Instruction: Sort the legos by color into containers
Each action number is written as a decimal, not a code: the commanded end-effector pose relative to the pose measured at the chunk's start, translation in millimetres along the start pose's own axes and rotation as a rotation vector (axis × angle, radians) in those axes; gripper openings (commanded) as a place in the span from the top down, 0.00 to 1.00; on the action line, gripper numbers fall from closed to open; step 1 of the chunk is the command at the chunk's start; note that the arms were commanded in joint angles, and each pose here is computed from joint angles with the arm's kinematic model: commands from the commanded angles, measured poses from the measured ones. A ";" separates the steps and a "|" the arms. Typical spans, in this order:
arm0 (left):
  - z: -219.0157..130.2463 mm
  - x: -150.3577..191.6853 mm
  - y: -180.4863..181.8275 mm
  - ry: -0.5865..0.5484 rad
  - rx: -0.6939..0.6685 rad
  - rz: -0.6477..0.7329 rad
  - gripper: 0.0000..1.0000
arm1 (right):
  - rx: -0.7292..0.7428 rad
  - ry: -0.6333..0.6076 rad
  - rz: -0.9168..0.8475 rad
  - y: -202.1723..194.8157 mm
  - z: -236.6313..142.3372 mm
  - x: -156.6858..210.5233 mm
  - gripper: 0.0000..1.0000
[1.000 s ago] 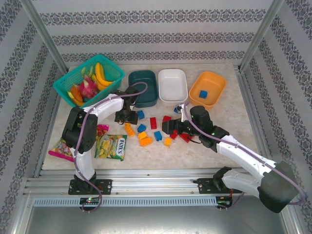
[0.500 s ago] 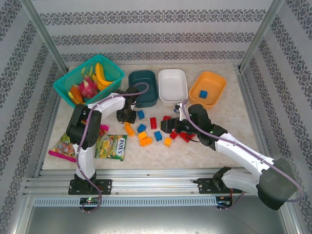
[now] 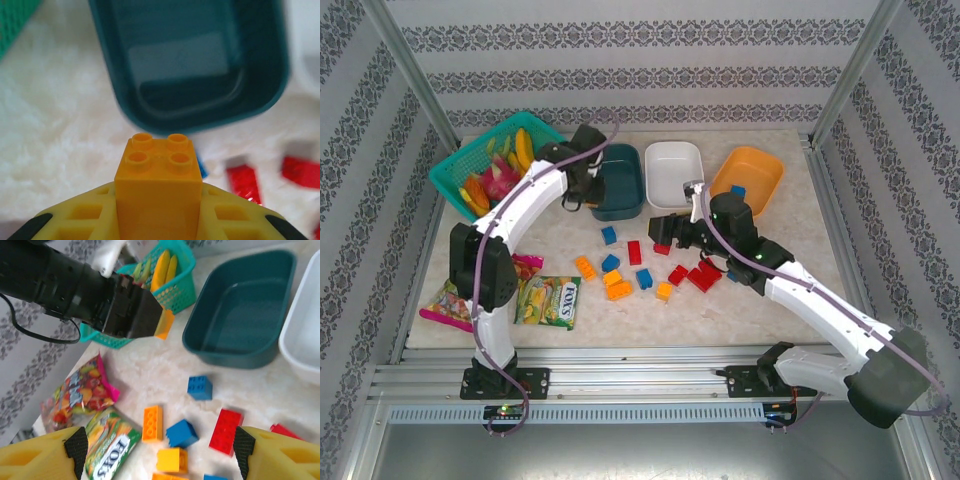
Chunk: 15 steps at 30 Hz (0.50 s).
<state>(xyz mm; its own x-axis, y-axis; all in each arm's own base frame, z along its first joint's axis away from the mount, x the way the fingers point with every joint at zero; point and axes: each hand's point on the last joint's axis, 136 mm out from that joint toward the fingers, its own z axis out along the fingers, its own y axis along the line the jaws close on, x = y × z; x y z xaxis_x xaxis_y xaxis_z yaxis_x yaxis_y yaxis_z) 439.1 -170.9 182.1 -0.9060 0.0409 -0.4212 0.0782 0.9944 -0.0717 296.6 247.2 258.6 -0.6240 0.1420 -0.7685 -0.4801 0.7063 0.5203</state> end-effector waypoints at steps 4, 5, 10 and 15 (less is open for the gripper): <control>50.7 -35.4 -1.6 0.049 -0.012 -0.076 0.71 | 0.134 -0.106 0.047 -23.5 1.2 -42.2 0.21; 58.4 -42.6 -1.8 0.040 -0.009 -0.082 0.71 | 0.145 -0.108 0.051 -26.2 1.3 -43.8 0.21; 103.8 -65.5 -6.0 0.012 0.046 -0.127 0.69 | 0.224 -0.097 0.089 -47.6 -2.7 -42.0 0.21; 140.1 -61.5 -7.5 0.042 0.088 -0.170 0.65 | 0.285 -0.073 0.141 -67.2 -10.7 -32.0 0.21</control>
<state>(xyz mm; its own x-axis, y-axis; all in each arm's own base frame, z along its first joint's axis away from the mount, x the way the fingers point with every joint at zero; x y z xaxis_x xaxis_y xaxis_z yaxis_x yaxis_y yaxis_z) 536.9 -189.7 71.3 -0.9429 -0.0621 -0.3272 -0.0177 0.9904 -0.1369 343.0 201.5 254.5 -0.6146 0.2635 -0.7435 -0.2586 0.8232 0.5054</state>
